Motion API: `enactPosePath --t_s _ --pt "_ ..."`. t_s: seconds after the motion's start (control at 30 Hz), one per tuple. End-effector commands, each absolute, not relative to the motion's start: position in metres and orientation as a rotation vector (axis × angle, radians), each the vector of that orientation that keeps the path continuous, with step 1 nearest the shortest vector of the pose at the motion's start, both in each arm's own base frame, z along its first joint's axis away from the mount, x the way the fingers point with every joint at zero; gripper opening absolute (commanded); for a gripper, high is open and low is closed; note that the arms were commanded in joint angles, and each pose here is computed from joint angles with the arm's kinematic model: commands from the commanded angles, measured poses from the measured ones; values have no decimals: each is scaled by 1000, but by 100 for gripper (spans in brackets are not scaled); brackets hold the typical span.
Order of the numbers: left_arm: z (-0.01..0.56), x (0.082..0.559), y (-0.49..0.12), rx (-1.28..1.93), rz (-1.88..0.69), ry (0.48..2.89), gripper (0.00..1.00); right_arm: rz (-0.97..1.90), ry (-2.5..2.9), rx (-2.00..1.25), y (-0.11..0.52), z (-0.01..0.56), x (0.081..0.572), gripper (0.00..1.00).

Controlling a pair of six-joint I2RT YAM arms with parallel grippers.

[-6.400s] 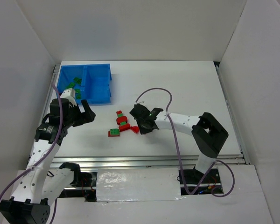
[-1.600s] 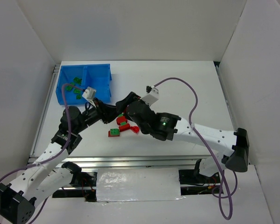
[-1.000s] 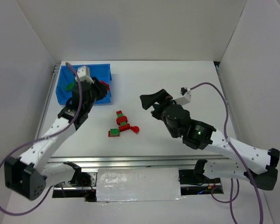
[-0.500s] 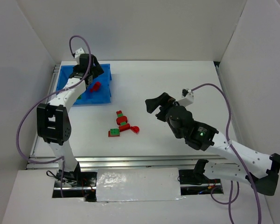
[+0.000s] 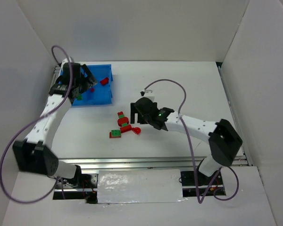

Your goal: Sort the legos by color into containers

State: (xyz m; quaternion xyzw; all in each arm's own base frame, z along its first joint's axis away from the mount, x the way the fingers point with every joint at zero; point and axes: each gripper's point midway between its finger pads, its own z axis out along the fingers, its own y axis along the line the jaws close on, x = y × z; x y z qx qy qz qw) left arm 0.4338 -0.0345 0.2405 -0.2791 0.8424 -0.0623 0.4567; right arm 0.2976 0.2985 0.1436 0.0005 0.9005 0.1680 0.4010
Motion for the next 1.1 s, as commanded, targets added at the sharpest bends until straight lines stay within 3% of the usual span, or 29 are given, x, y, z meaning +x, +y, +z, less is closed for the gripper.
enactPosePath --t_s 0.0,0.17,0.3,0.57,0.63,0.8,1.07 --pt "257 361 -57 -571 -323 2119 98 403 2398 -345 310 108 275 91" --pt "251 297 -90 -286 -483 2171 99 506 2368 -629 328 84 264 88" --pt "259 265 -87 -138 -468 2151 99 366 2443 -701 325 47 274 76" --pt "230 255 -76 -142 -409 2131 100 255 2468 -740 329 24 290 57" --pt "227 255 -74 -141 -395 2152 99 237 2484 -742 327 20 289 47" --pt "225 253 -72 -153 -384 2149 99 225 2478 -669 318 33 282 26" --pt "226 248 -113 -94 -664 2175 99 381 2302 -641 320 113 256 21"
